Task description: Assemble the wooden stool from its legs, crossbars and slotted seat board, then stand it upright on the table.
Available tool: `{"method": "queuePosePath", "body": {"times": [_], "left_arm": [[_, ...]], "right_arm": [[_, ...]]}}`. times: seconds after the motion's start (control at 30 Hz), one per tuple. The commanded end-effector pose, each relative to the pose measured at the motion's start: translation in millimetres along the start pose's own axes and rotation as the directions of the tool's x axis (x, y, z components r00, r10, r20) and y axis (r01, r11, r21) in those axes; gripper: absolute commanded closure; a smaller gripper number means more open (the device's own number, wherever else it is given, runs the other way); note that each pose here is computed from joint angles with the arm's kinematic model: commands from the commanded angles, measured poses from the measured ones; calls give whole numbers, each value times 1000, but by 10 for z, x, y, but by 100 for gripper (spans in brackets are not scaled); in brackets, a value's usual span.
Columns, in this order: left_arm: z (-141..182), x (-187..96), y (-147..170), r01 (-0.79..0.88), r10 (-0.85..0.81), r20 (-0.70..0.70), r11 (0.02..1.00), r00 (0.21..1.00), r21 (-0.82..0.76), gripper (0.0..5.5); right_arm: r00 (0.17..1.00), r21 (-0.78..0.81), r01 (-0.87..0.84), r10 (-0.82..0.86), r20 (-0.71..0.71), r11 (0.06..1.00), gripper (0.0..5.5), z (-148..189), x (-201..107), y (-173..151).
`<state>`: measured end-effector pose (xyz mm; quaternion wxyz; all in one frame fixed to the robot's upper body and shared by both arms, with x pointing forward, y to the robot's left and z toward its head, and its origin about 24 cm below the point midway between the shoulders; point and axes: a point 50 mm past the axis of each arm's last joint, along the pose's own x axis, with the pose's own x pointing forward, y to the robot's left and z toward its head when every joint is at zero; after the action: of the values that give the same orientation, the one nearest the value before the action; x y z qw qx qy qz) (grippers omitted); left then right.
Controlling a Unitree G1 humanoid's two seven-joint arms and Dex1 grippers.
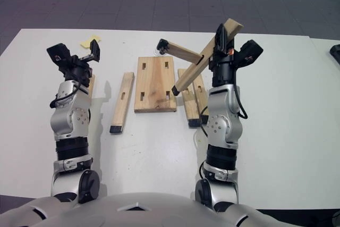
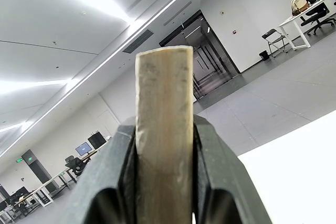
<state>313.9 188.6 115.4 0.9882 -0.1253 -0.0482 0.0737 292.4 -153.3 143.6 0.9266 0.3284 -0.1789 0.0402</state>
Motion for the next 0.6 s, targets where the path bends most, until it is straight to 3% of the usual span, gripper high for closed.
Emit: {"method": "queuePosePath", "body": {"times": [0.03, 0.6], "left_arm": [[-23, 36, -173, 43, -43, 1, 999, 999, 13, 10], [-22, 70, -317, 109, -109, -5, 994, 994, 32, 10]], "right_arm": [[1000, 105, 24, -24, -3, 994, 448, -145, -42, -5], [992, 197, 129, -128, -17, 972, 448, -414, -68, -202]]}}
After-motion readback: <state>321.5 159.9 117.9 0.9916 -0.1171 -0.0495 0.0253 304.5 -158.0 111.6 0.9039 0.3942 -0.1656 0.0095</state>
